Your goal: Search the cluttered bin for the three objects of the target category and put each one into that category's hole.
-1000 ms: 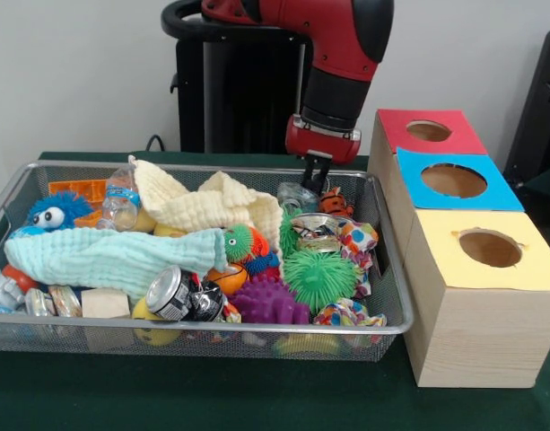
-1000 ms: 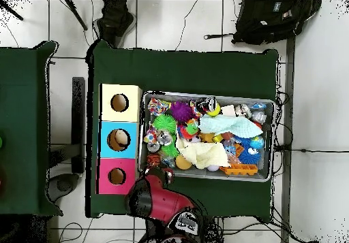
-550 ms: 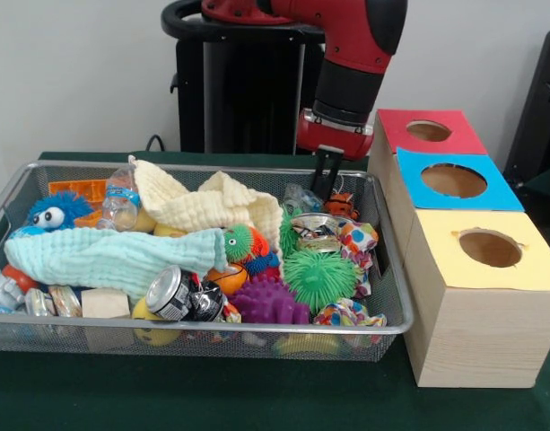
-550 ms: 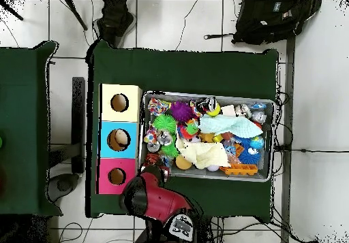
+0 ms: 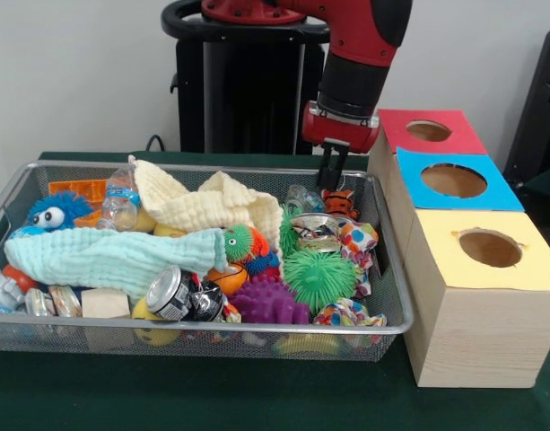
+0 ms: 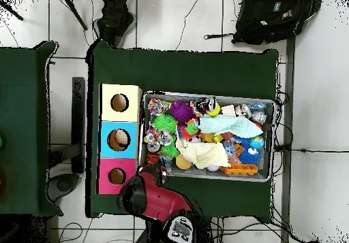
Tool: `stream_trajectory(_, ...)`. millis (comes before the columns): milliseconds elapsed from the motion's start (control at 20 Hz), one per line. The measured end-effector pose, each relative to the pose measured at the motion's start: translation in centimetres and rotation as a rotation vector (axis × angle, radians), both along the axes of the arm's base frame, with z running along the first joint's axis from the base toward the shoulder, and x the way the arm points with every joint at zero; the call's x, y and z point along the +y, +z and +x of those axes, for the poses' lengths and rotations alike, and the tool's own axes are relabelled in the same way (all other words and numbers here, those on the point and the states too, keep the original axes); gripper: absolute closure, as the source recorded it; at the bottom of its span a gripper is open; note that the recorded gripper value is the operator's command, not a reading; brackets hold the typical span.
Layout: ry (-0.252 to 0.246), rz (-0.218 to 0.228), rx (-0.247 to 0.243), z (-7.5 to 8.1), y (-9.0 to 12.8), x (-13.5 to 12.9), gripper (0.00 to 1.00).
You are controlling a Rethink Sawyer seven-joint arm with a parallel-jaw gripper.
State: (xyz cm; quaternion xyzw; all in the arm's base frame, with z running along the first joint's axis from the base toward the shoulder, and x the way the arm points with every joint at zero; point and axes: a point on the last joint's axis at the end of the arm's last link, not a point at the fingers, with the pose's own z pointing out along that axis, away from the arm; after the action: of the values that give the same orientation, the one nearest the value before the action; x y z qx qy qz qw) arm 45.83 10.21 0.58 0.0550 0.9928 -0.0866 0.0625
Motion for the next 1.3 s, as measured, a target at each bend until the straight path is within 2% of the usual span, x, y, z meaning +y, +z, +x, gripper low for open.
stream_trajectory(300, -0.003, 0.007, 0.003, 0.2, 0.6, 0.1, 1.00)
stream_trajectory(950, -0.022, 0.023, 0.073, -0.3, 1.8, -0.1, 1.00)
stream_trajectory(1150, -0.038, 0.040, 0.072, 0.5, 1.7, -1.6, 1.00)
stream_trajectory(1300, -0.042, 0.060, 0.059, 1.7, 1.5, -3.5, 1.00)
